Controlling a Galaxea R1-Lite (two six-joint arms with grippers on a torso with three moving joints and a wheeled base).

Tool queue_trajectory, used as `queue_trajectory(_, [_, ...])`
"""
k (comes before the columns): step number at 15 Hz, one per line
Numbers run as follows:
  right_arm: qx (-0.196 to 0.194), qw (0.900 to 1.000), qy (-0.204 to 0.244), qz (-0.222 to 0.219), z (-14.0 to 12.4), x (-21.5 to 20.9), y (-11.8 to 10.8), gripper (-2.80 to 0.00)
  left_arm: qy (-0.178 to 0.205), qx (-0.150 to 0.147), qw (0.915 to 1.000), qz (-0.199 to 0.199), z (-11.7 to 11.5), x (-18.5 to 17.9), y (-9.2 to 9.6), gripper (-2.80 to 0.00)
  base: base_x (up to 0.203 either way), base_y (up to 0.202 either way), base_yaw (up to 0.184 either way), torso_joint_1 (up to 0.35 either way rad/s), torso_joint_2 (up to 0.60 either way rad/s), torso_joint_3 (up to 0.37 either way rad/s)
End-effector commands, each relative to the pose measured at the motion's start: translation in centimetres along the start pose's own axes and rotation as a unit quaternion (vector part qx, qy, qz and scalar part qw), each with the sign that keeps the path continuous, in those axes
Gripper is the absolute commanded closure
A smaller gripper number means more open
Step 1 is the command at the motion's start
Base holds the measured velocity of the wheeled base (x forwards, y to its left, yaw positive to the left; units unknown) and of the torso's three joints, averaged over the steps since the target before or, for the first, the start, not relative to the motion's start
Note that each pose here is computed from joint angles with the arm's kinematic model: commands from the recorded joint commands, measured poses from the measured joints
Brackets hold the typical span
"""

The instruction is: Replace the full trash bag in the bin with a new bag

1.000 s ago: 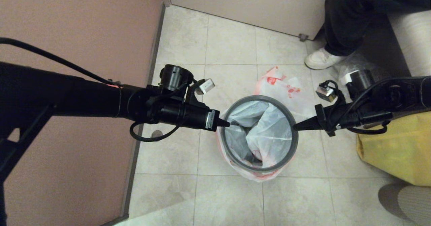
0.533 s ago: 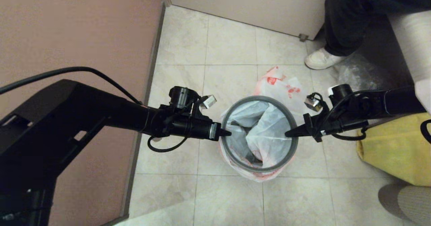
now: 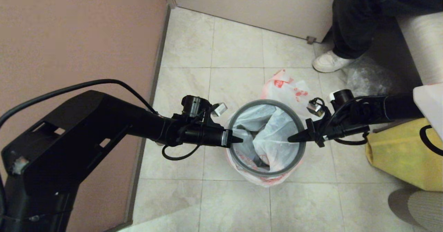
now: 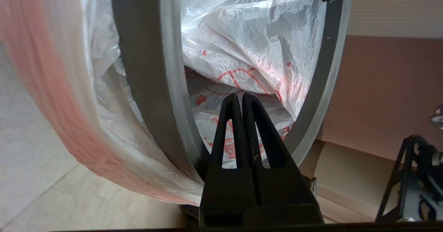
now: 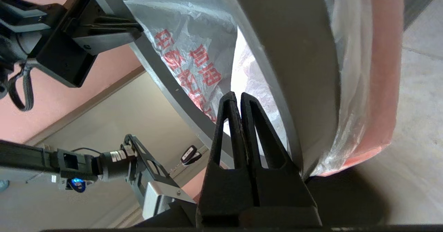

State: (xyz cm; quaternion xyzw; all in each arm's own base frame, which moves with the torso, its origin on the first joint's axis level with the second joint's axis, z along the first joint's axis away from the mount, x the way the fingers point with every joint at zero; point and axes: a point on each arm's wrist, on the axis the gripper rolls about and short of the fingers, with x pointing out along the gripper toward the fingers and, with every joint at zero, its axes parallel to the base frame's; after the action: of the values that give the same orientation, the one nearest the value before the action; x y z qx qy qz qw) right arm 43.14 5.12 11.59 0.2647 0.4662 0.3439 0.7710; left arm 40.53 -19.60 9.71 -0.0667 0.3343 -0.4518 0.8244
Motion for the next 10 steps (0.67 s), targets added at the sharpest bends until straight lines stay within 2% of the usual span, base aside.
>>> queue_trajectory(1, [-0.005, 1.0, -0.01, 0.006, -0.2, -1.7, 2.2, 0.0, -0.023, 0.01, 0.9996, -0.008, 1.6, -1.7, -2.1, 0.0, 0.0, 0.0, 0.0, 0.0, 0.0, 0.0])
queue_trajectory(3, [-0.024, 0.999, -0.03, 0.012, -0.9, -4.5, 5.7, 0.0, -0.052, 0.019, 0.9982, -0.024, 3.4, -4.2, -5.7, 0.0, 0.0, 0.0, 0.0, 0.0, 0.0, 0.0])
queue_trajectory(6, [-0.058, 0.995, -0.078, 0.015, -3.6, -10.4, 11.9, 0.0, -0.096, 0.04, 0.9939, -0.037, 4.8, -8.5, -13.4, 0.0, 0.0, 0.0, 0.0, 0.0, 0.0, 0.0])
queue_trajectory(7, [-0.064, 0.993, -0.096, 0.006, -4.8, -12.2, 13.1, 0.0, -0.105, 0.036, 0.9935, -0.024, 4.5, -9.3, -15.8, 0.0, 0.0, 0.0, 0.0, 0.0, 0.0, 0.0])
queue_trajectory(8, [-0.064, 0.991, -0.114, -0.012, -6.3, -13.9, 13.9, 0.0, -0.102, 0.029, 0.9944, 0.003, 3.2, -9.8, -17.3, 0.0, 0.0, 0.0, 0.0, 0.0, 0.0, 0.0])
queue_trajectory(10, [-0.049, 0.988, -0.138, -0.053, -10.1, -16.6, 14.4, 0.0, -0.093, 0.021, 0.993, 0.069, -0.3, -12.0, -19.2, 0.0, 0.0, 0.0, 0.0, 0.0, 0.0, 0.0])
